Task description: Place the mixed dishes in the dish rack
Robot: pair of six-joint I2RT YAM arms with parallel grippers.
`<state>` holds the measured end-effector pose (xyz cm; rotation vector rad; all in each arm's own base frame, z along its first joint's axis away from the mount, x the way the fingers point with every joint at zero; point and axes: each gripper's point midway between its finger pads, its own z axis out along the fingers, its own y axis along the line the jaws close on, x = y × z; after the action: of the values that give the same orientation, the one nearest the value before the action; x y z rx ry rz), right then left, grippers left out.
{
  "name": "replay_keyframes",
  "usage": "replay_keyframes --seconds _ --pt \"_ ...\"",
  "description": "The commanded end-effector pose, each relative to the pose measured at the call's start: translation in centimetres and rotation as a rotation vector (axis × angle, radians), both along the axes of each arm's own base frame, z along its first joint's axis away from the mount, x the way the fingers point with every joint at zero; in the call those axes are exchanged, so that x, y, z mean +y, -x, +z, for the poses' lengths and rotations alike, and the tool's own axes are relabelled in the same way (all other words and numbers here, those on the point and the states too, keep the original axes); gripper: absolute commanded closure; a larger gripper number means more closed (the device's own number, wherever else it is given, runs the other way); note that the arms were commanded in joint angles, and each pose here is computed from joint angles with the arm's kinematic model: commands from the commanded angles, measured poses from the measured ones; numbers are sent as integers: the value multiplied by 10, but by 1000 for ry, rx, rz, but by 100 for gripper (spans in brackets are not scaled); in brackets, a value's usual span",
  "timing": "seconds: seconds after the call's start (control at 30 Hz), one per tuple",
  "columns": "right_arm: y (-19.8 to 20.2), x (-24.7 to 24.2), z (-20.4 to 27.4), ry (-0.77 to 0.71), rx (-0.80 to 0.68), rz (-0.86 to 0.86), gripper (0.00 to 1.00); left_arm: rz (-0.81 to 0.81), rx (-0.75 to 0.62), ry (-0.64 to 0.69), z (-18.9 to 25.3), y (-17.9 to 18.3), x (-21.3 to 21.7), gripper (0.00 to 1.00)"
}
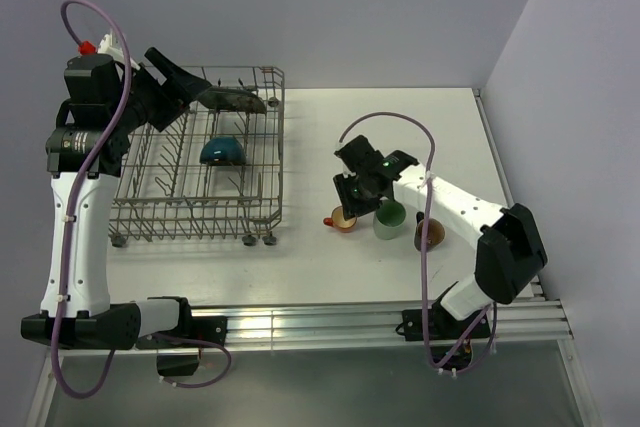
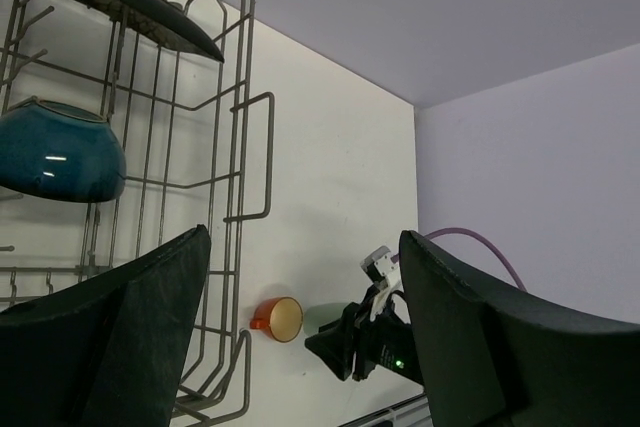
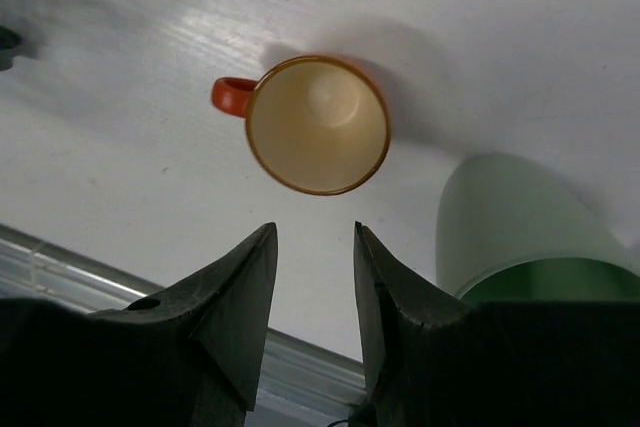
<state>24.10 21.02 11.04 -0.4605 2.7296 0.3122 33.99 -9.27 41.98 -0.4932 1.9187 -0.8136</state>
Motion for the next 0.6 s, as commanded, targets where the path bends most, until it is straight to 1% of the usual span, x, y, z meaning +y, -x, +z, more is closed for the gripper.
replay_keyframes --seconds 0.0,0.13,0.23,0.4,0.57 --pt "-24 -8 0 68 -88 -32 56 -23 -48 -28 13 5 0 18" --pt "-36 -11 -9 128 -95 -30 56 -20 -49 -46 11 10 2 18" --pt "-42 -9 -13 145 -104 -17 56 -19 -36 -59 6 14 4 18" --pt "-47 -6 -22 157 -91 10 51 -18 -23 -70 0 19 6 18" --pt "-51 -3 -34 162 -81 14 49 -27 -13 -79 -2 20 7 18"
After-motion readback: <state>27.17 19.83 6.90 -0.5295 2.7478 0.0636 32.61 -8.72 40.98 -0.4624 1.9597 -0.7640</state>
